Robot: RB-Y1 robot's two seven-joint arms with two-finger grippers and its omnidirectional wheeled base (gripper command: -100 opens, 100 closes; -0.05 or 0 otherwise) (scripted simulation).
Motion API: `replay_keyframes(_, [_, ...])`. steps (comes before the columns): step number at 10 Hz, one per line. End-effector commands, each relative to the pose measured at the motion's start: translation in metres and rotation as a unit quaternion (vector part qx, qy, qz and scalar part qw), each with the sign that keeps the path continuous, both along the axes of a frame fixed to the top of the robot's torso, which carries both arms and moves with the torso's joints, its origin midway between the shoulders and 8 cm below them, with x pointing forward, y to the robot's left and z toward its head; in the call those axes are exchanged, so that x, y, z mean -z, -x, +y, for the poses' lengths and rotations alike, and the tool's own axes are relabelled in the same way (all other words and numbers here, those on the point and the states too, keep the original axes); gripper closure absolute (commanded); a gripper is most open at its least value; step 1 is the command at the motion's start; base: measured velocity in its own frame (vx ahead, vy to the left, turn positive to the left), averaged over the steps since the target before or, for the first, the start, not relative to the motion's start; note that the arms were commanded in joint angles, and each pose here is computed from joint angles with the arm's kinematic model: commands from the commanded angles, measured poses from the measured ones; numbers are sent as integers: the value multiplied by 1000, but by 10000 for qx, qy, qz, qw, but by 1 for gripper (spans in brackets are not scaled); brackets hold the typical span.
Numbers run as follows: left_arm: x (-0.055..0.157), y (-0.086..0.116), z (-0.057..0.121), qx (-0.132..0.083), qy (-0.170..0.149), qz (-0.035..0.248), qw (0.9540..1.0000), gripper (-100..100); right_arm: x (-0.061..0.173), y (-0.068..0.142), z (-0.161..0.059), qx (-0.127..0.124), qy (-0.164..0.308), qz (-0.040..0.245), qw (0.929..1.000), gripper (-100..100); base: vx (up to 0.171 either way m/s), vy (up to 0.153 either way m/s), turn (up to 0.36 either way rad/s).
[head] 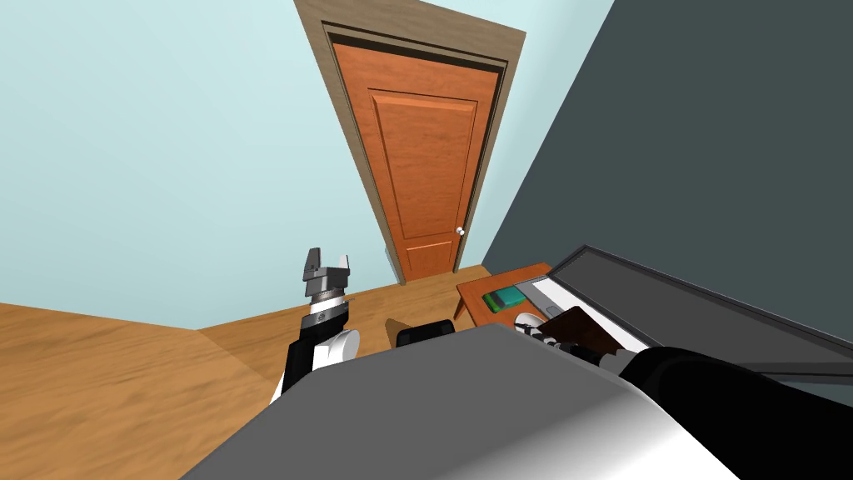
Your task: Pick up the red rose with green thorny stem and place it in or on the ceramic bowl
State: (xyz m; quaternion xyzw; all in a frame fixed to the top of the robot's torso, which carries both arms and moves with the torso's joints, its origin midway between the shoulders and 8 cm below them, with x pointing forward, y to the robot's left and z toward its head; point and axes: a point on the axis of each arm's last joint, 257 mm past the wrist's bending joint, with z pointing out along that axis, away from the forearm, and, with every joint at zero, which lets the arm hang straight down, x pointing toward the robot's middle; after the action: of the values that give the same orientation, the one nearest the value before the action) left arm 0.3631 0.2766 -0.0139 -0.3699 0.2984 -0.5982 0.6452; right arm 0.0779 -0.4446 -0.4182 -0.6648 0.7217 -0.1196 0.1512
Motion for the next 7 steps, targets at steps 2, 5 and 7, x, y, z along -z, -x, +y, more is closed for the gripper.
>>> replay_keyframes(2, [0, 0, 0, 0, 0, 0, 10000, 0, 6, 4, 1, 15, 0, 9, 10000, -100, 43, -19, 23])
replay_keyframes(5, [0, 0, 0, 0, 0, -1, 10000, 0, 7, 6, 1, 20, -3, 17, 10000, 100, 0, 0, 0])
replay_keyframes(7, [0, 0, 0, 0, 0, -1, 10000, 0, 6, 5, 1, 17, -2, 9, 10000, 100, 0, 0, 0])
